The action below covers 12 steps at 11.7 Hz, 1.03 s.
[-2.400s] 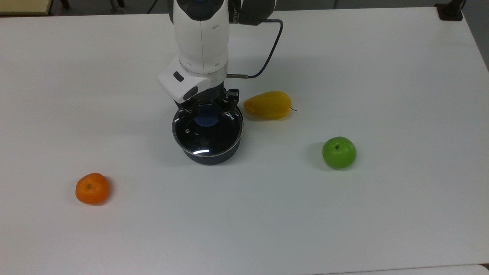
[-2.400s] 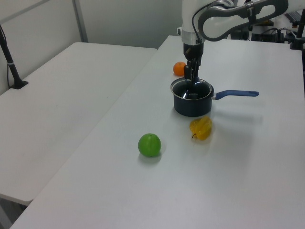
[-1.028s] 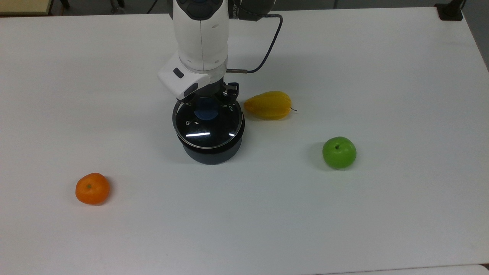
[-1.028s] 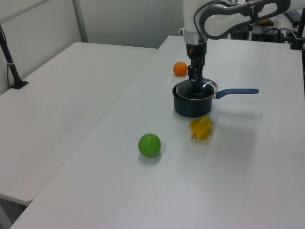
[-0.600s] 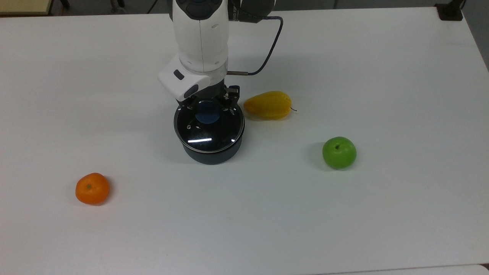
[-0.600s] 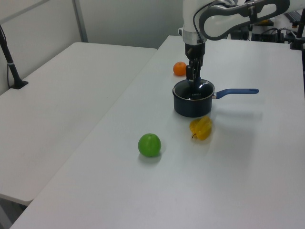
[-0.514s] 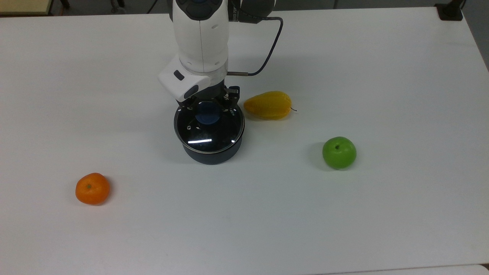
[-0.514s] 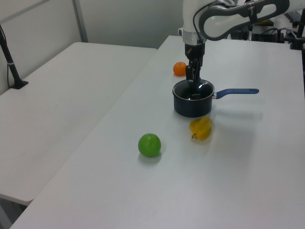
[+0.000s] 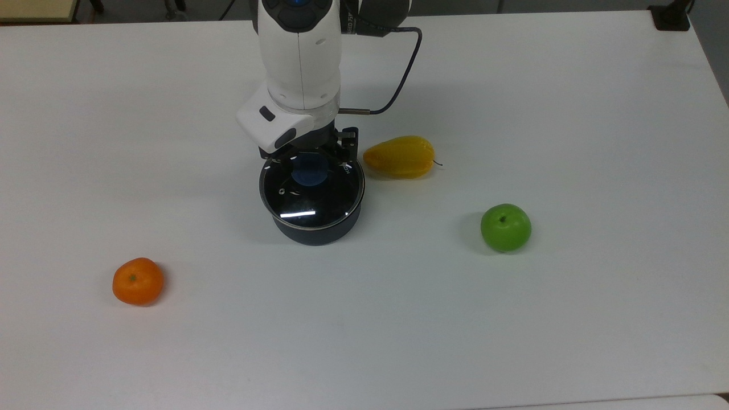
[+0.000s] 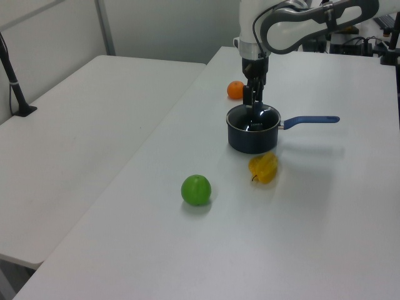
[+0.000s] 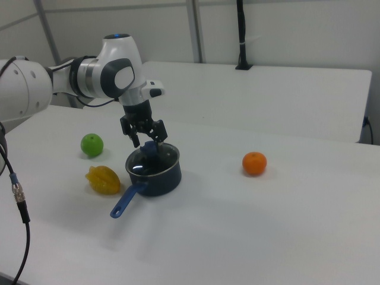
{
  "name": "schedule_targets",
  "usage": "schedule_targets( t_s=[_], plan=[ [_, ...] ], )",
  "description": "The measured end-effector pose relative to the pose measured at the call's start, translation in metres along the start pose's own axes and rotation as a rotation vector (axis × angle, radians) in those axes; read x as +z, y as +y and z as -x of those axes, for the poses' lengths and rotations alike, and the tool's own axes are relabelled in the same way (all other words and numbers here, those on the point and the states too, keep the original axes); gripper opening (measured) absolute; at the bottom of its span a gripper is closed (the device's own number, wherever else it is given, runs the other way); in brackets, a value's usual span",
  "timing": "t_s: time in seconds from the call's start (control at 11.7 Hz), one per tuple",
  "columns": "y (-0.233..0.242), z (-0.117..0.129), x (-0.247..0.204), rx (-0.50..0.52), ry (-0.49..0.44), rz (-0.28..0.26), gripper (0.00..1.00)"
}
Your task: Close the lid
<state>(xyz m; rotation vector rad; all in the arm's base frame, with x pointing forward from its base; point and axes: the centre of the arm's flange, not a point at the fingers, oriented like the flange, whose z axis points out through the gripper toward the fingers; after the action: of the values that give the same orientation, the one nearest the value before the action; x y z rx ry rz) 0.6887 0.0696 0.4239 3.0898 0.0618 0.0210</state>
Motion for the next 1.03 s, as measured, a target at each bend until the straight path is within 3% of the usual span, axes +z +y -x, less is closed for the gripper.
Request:
schedule_targets(
  t_s=[0.09, 0.43, 1.03],
  plan=[
    [0.0, 0.0, -0.001, 0.0, 0.002, 0.0, 1.0],
    [0.005, 0.007, -0.038, 0.028, 0.033, -0.002, 1.0],
    [0.027, 0.083, -0.115, 0.091, 0.027, -0.005, 1.0]
  ],
)
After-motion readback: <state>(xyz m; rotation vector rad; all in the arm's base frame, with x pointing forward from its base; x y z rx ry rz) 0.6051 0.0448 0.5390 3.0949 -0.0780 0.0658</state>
